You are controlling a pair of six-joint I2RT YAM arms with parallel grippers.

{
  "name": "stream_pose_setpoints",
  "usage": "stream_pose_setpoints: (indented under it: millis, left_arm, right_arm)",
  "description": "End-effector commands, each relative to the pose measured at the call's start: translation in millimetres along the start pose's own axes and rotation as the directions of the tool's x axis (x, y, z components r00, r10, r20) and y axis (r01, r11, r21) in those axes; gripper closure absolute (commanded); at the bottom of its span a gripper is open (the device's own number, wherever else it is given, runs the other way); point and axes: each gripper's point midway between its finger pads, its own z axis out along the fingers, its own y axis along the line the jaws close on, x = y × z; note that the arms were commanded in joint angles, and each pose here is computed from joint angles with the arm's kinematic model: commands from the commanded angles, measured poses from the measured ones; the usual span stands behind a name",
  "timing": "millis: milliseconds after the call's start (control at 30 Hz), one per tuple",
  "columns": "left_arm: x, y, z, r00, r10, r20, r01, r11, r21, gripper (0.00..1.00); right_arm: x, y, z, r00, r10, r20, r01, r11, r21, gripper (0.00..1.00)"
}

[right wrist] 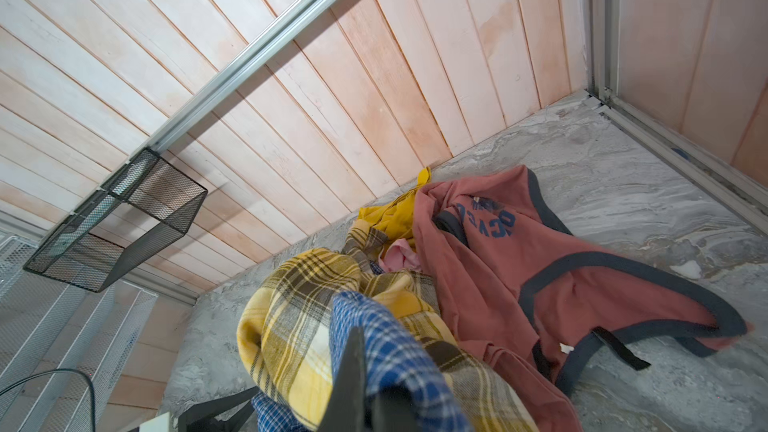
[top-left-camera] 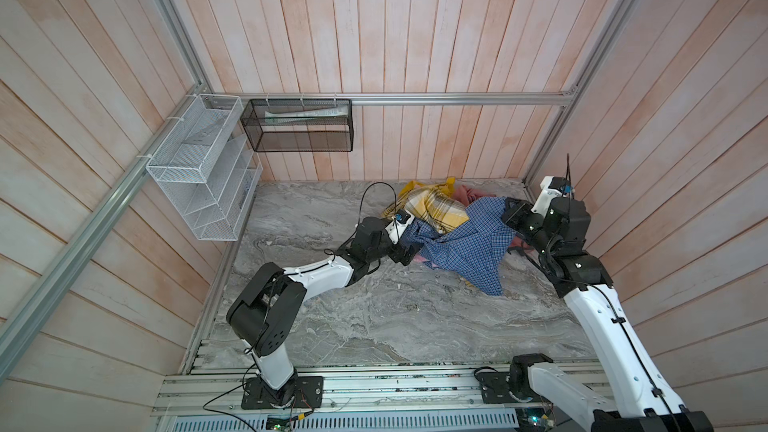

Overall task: Pick out a specific cloth from the pile
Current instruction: 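Reach the left gripper to the blue shirt and grasp it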

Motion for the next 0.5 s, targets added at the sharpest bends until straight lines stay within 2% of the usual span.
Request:
stream_pose_setpoints:
  millis: [0,200,300,333,467]
  left_arm:
    - [-5,-6,13,1.0,0.014,0.01,-0.015,0.999,0.048,0.0]
    - [-9,-9,30,0.999,-0.003,0.033,0.0,0.995,0.098,0.0]
    - [-12,-11,40,0.999,-0.01,0.043,0.004,0.993,0.12,0.06]
    - [-13,-10,43,0.999,-0.012,0.045,0.006,0.992,0.126,0.09]
    - [-17,-6,55,0.998,-0.022,0.05,0.015,0.993,0.121,0.43]
  right_arm:
    - [-7,6,-4,1.0,0.006,0.012,-0.005,0.999,-0.046,1.0]
    - [-10,0,-3,1.0,0.014,0.009,-0.013,0.999,-0.049,1.0]
    - [-8,-7,-4,1.0,0.025,0.003,-0.025,0.999,-0.043,1.0]
    - [-6,-9,-4,1.0,0.03,0.001,-0.03,0.999,-0.044,1.0]
    - [4,-16,-3,0.999,0.041,-0.021,-0.041,0.998,-0.044,1.0]
